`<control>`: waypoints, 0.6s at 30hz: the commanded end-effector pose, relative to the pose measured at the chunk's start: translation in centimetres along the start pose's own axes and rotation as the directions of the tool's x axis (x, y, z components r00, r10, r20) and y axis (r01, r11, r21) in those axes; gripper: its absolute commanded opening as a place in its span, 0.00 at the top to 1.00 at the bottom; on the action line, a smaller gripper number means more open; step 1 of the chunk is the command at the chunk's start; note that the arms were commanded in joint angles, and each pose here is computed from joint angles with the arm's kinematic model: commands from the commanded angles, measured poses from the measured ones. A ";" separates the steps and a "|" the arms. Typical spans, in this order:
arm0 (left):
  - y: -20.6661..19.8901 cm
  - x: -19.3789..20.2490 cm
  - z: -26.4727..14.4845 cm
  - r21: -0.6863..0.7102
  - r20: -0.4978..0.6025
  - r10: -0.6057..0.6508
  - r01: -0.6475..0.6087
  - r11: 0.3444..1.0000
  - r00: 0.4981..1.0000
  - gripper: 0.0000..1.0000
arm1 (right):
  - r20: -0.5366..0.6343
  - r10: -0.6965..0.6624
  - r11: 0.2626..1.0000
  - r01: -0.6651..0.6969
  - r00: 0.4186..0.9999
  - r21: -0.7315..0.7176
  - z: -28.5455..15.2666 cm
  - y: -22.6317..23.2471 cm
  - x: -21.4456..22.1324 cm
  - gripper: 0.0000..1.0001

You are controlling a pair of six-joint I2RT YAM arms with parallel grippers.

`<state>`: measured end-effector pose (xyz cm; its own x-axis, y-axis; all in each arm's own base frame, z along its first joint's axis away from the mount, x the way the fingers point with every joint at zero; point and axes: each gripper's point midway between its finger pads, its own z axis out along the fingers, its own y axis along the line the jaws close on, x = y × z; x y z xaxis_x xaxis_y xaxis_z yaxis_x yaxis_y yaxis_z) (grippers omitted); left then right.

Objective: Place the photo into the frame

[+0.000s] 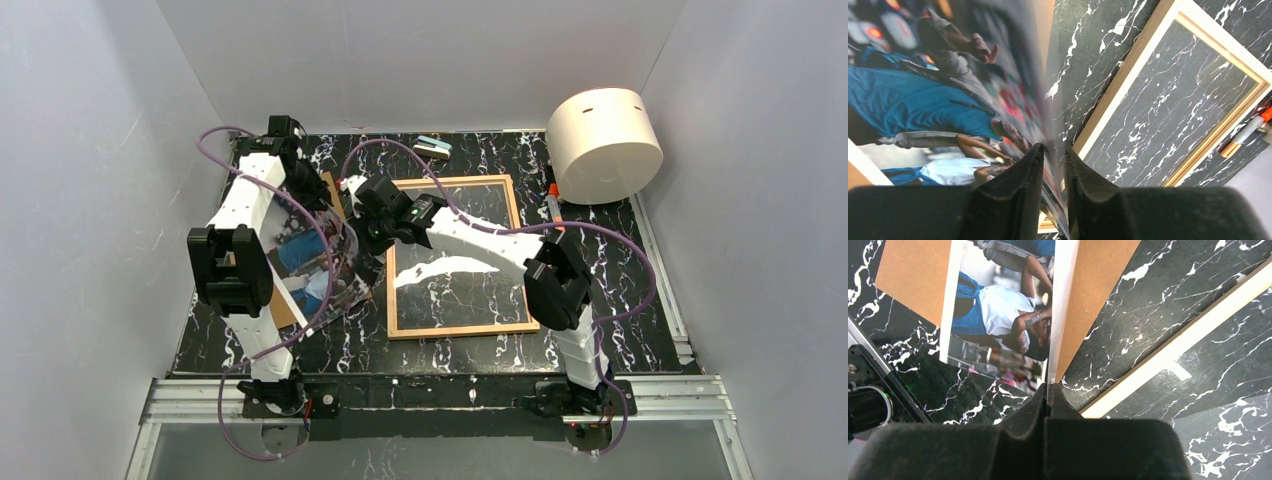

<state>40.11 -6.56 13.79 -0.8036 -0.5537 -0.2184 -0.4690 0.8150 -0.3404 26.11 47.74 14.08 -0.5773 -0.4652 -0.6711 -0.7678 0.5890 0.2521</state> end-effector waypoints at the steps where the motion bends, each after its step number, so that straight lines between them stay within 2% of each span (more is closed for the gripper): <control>1: 0.7 -0.8 -1.1 -0.053 -0.008 0.090 -0.091 0.994 0.996 0.86 | 0.061 -0.016 1.000 0.015 0.998 0.023 -1.1 0.0 -2.9 0.99; 4: 0.4 -1.1 -1.5 -0.045 -0.002 0.102 -0.102 0.994 0.995 1.00 | 0.055 -0.001 1.000 -0.001 0.998 0.029 -1.2 0.0 -3.1 0.99; 5: 0.2 -1.3 -1.6 -0.037 0.003 0.105 -0.104 0.994 0.995 1.00 | 0.056 0.005 1.000 -0.006 0.998 0.028 -1.3 0.0 -3.3 0.97; 6: -0.2 -1.4 -2.0 -0.018 0.008 0.111 -0.110 0.994 0.994 1.00 | 0.057 0.009 1.000 -0.011 0.998 0.024 -1.5 0.1 -3.4 0.87; 8: -1.0 -1.7 -2.5 0.013 0.025 0.123 -0.123 0.992 0.992 1.00 | 0.072 0.020 1.000 -0.021 0.997 0.003 -2.2 0.3 -3.7 0.57; 9: -1.4 -1.9 -2.9 0.030 0.039 0.127 -0.129 0.991 0.991 1.00 | 0.087 0.027 1.000 -0.026 0.996 -0.013 -2.7 0.3 -4.1 0.46; 11: -2.2 -2.4 -3.8 0.062 0.070 0.138 -0.142 0.988 0.988 1.00 | 0.117 0.055 0.995 -0.045 0.992 -0.087 -4.3 0.8 -5.1 0.32; 13: -3.2 -2.8 -4.6 0.102 0.094 0.150 -0.159 0.982 0.984 1.00 | 0.153 0.114 0.982 -0.088 0.982 -0.166 -6.3 0.5 -6.4 0.26; 18: -6.7 -2.6 -6.4 0.284 0.111 0.188 -0.212 0.935 0.976 1.00 | 0.283 0.299 0.929 -0.210 0.911 -0.303 -12.9 -3.5 -9.9 0.23</control>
<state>42.43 -7.12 17.17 -0.8407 -0.4522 -0.2978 -0.3281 0.8630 -0.3841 28.19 45.05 18.43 -0.6866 -0.3212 -0.6522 -0.6902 0.5699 0.4460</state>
